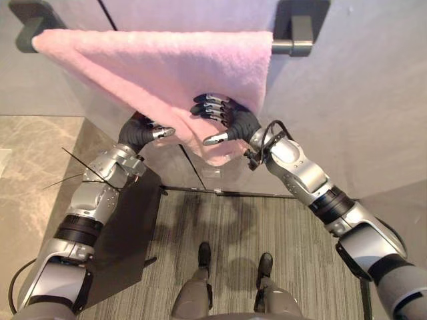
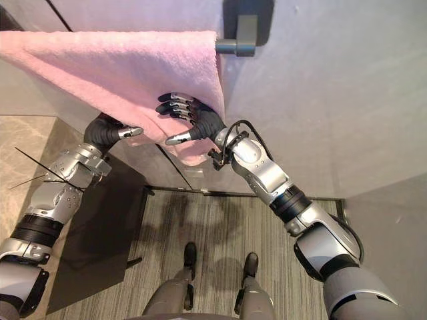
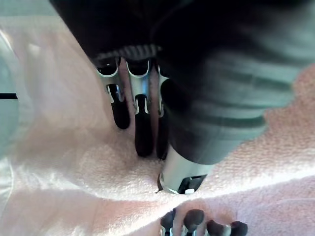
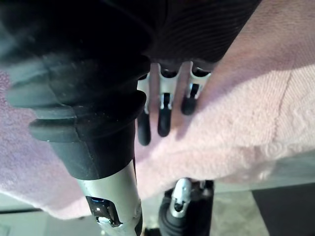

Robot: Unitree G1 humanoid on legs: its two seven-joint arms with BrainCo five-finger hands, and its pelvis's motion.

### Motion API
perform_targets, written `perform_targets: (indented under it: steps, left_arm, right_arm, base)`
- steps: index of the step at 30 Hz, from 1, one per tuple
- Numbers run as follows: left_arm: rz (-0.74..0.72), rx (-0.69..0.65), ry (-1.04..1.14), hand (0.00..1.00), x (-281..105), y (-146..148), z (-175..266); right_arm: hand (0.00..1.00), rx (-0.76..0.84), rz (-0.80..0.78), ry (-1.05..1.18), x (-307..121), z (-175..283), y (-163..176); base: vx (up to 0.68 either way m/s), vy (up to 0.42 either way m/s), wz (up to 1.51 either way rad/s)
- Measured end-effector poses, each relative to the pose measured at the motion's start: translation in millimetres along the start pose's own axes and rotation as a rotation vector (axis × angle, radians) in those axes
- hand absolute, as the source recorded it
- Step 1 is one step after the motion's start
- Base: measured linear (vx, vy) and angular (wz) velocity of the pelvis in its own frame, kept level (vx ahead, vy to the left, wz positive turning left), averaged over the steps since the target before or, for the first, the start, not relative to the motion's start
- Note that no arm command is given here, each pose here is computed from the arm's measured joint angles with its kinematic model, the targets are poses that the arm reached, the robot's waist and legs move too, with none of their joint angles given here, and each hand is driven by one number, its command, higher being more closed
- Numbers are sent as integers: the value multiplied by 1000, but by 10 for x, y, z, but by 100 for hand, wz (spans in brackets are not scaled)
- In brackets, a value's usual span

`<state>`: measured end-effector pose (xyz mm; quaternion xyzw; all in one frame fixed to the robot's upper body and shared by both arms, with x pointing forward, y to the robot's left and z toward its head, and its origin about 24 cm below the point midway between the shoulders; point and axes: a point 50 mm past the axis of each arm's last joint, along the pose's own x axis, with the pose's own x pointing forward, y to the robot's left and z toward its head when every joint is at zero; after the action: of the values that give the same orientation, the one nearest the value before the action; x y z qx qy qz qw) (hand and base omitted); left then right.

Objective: Organize washtable

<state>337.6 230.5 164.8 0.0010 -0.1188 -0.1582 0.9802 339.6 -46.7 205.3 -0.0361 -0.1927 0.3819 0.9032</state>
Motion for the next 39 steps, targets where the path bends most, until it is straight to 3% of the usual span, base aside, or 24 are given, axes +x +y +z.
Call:
perform_targets:
  steps: [11,19,26,32,39]
  left_arm:
    - [162,7,-33,0,-151,315,65]
    - [404,-74,-70,0,-589,652,-44]
    - [585,-49,-95,0,-908,901,-26]
    - [777,-48,-69,0,-1337,1145,-110]
    - [866,-59,11,0,-1638,1191,-306]
  right_arm:
    - [0,67,-138,22,-254,-136,-252]
    - [0,182,-324,134,-869,-557,-399]
    - [0,232,-425,144,-1205,-659,-421]
    - [0,262,-643,161,-1796,-737,-556]
    - [0,253,-813,182,-2209,-748,-677]
  base:
    - [-48,-13,-33]
    - [16,-6,-3]
    - [-1,13,6]
    - [-22,25,20]
    - [-12,8,6]
